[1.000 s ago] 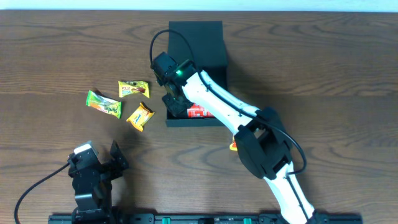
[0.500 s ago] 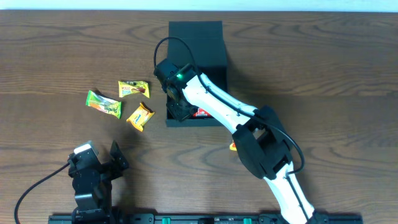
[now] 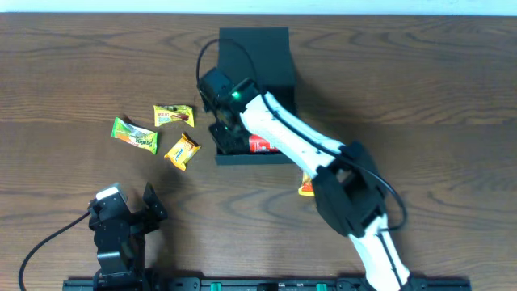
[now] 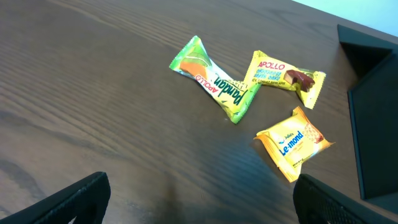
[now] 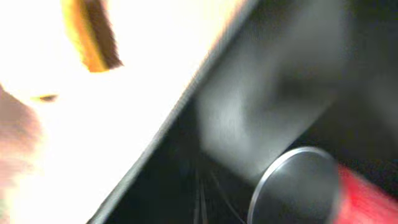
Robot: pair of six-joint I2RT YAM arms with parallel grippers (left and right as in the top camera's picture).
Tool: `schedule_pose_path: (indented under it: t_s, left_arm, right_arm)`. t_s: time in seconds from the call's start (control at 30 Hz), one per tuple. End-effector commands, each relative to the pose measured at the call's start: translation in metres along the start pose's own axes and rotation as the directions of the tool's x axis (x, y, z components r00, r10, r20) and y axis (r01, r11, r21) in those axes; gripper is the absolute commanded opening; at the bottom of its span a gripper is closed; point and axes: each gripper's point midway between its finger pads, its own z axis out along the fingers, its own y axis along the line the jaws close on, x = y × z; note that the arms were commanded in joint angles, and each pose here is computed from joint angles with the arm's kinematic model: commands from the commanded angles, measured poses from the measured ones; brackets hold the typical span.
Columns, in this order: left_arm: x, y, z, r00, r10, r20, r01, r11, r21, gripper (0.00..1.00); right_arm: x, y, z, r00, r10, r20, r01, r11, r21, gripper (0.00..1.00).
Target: Pack container
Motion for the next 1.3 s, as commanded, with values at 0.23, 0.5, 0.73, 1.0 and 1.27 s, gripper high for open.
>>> schedule_pose_path:
  t_s: [0.23, 0.5, 0.73, 1.0, 1.27]
  left_arm:
    - [0.004, 0.0, 0.002, 1.0, 0.024, -0.007, -0.024, 1.0, 0.001, 0.95]
    - [0.004, 0.0, 0.002, 1.0, 0.024, -0.007, -0.024, 1.0, 0.001, 0.95]
    - [0.004, 0.0, 0.002, 1.0, 0.024, -0.007, -0.024, 1.0, 0.001, 0.95]
    - [0.004, 0.0, 0.002, 1.0, 0.024, -0.007, -0.024, 1.0, 0.001, 0.95]
    - [0.004, 0.0, 0.002, 1.0, 0.024, -0.007, -0.024, 1.0, 0.001, 0.95]
  right_arm:
    - [-0.027, -0.069, -0.06, 0.985, 0.086, 0.146, -0.106, 0.985, 0.134, 0.02]
    - [-0.014, -0.094, -0.025, 0.991, 0.123, 0.059, -0.133, 0.972, 0.195, 0.02]
    - [0.004, -0.098, 0.001, 0.989, 0.141, -0.037, -0.13, 0.968, 0.212, 0.02]
    - [0.022, -0.106, 0.014, 0.979, 0.169, -0.11, -0.141, 0.964, 0.226, 0.02]
    - [0.043, -0.101, 0.022, 0.967, 0.18, -0.182, -0.143, 0.97, 0.198, 0.02]
